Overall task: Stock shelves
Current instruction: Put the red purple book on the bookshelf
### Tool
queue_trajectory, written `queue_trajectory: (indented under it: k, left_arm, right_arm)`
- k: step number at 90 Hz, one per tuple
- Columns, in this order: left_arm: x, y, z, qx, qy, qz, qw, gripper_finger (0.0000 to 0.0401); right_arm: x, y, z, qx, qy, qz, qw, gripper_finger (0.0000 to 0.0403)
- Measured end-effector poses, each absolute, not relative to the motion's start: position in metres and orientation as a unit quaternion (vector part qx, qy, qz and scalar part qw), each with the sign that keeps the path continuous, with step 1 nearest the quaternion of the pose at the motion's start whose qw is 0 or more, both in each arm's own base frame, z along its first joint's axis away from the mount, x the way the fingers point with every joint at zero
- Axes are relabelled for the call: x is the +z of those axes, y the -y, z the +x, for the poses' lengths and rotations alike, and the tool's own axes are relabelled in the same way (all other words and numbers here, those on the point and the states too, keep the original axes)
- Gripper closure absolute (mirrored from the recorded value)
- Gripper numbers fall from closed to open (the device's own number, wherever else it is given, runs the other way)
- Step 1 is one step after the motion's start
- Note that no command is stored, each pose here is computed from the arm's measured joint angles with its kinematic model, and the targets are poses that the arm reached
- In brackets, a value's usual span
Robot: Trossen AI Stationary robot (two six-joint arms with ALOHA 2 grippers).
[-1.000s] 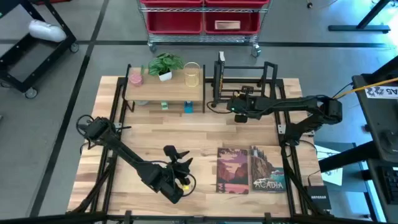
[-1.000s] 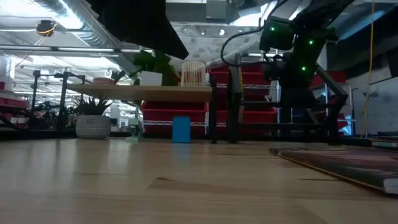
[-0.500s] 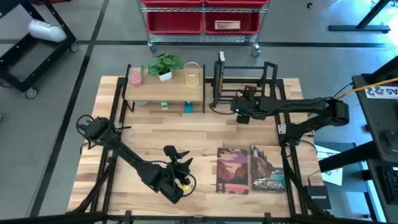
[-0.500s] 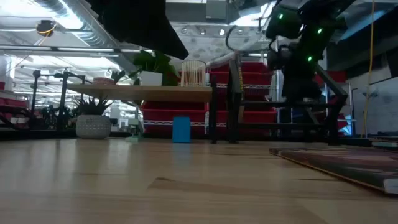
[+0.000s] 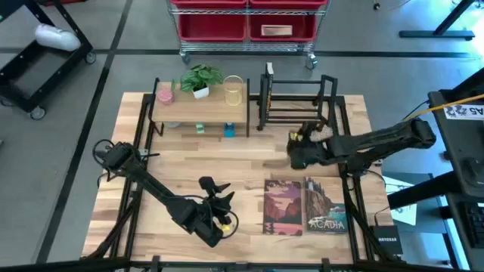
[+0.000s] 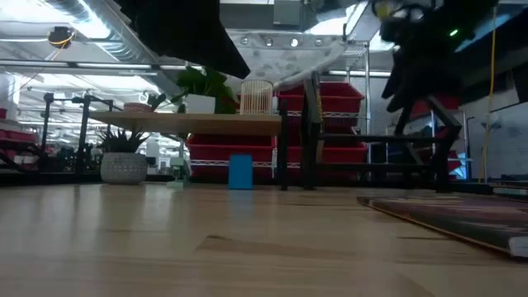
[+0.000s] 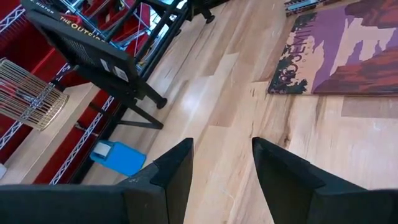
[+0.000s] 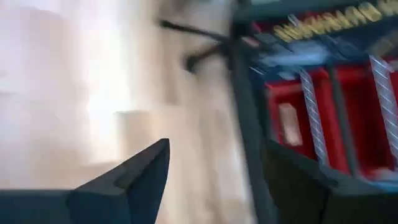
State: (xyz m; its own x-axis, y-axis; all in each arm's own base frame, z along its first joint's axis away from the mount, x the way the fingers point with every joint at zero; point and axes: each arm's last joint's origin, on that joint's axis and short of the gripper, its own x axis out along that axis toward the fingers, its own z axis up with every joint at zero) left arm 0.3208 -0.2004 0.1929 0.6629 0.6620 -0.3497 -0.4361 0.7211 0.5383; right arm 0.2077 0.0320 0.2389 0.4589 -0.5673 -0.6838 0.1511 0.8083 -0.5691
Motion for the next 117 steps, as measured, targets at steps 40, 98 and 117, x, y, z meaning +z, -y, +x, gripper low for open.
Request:
queue_trajectory:
  k: [40,98,117]
  left_arm:
    - [0.167,0.195,0.324,0.284,-0.305,0.162,0.894,0.0248]
    - [0.152,0.190,0.317,0.239,-0.357,0.143,0.891,0.0248]
    - [0.158,0.180,0.311,0.239,-0.395,0.104,0.881,0.0248]
  right_arm:
    - [0.203,-0.153,0.210,-0.089,-0.439,0.133,0.884,0.0172]
    - [0.158,-0.181,0.330,-0.044,-0.368,0.066,0.926,0.0172]
    - [0.179,-0.218,0.303,0.087,-0.436,-0.116,0.888,0.0172]
